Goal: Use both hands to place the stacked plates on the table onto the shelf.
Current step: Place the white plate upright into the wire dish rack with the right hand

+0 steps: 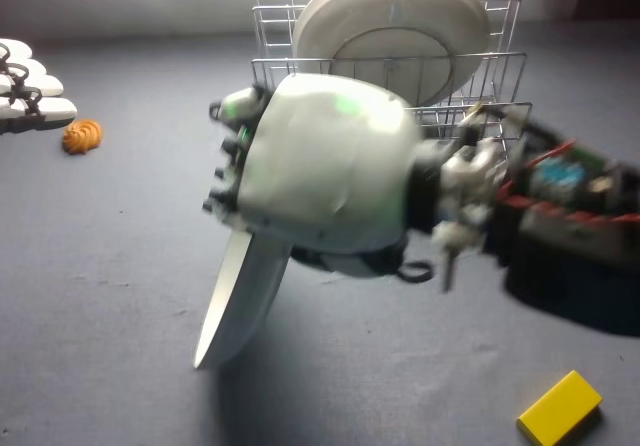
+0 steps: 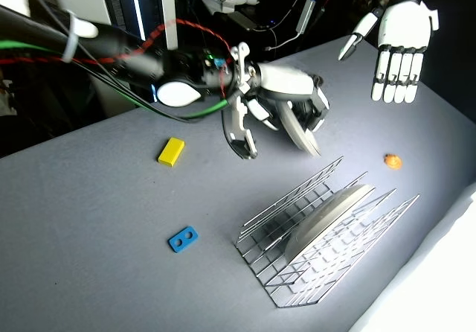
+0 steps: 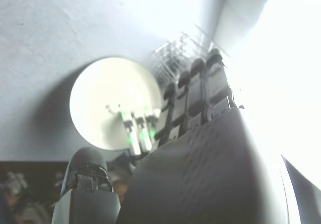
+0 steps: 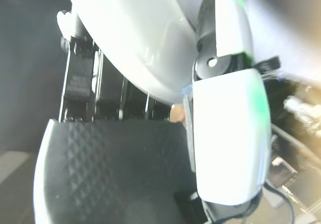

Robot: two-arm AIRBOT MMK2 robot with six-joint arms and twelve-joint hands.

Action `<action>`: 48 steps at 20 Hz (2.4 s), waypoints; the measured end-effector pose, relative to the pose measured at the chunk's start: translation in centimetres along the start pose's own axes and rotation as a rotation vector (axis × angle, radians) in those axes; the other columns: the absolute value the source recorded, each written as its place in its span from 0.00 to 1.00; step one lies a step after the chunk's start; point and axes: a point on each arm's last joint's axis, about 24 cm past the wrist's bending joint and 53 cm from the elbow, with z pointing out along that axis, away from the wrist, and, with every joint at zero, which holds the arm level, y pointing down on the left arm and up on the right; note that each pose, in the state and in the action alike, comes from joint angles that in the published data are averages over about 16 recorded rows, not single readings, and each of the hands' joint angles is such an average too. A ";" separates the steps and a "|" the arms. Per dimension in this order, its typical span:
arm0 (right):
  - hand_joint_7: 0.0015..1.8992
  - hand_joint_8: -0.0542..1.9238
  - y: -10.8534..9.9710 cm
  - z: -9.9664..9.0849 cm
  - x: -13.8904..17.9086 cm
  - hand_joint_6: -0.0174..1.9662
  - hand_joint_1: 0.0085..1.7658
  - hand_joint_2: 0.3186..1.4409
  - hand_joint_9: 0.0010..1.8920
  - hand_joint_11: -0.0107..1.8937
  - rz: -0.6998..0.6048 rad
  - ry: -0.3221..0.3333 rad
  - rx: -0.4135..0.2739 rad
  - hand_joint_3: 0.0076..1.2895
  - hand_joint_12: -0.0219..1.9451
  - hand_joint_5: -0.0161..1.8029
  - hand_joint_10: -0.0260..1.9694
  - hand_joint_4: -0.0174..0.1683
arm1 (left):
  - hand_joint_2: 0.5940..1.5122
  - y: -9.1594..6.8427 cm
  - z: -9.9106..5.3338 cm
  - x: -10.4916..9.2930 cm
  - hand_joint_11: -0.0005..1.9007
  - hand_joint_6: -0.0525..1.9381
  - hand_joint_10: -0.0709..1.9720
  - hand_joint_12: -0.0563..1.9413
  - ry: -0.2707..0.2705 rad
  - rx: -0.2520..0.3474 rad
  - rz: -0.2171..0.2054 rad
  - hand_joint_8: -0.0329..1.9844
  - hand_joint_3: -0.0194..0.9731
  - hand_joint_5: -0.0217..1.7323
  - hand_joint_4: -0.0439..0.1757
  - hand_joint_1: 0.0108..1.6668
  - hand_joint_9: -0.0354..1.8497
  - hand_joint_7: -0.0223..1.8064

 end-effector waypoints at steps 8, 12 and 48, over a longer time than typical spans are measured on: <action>0.58 0.43 -1.6 -4.2 -7.7 0.44 0.68 0.57 0.56 0.34 0.160 -0.106 0.084 0.01 0.64 0.59 0.28 0.23 | 0.58 -2.5 -1.4 -1.2 0.01 0.03 0.04 0.04 -0.012 0.102 0.089 0.02 0.04 0.02 0.20 0.00 0.03 0.02; 0.58 0.43 -3.2 -5.6 -10.2 0.45 0.68 0.57 0.56 0.34 0.257 -0.156 0.128 0.01 0.65 0.59 0.29 0.24 | 0.58 -4.5 -2.0 -1.0 0.01 0.03 0.04 0.03 0.000 0.180 0.131 0.02 0.04 0.02 0.20 0.00 0.03 0.02; 0.58 0.43 -17.0 -5.8 -9.5 0.45 0.69 0.57 0.57 0.36 0.832 -0.255 0.393 0.01 0.64 0.57 0.27 0.18 | 0.57 -18.3 -3.9 0.1 0.01 0.03 0.04 0.03 -0.015 0.681 0.338 0.02 0.04 0.02 0.20 0.01 0.03 0.02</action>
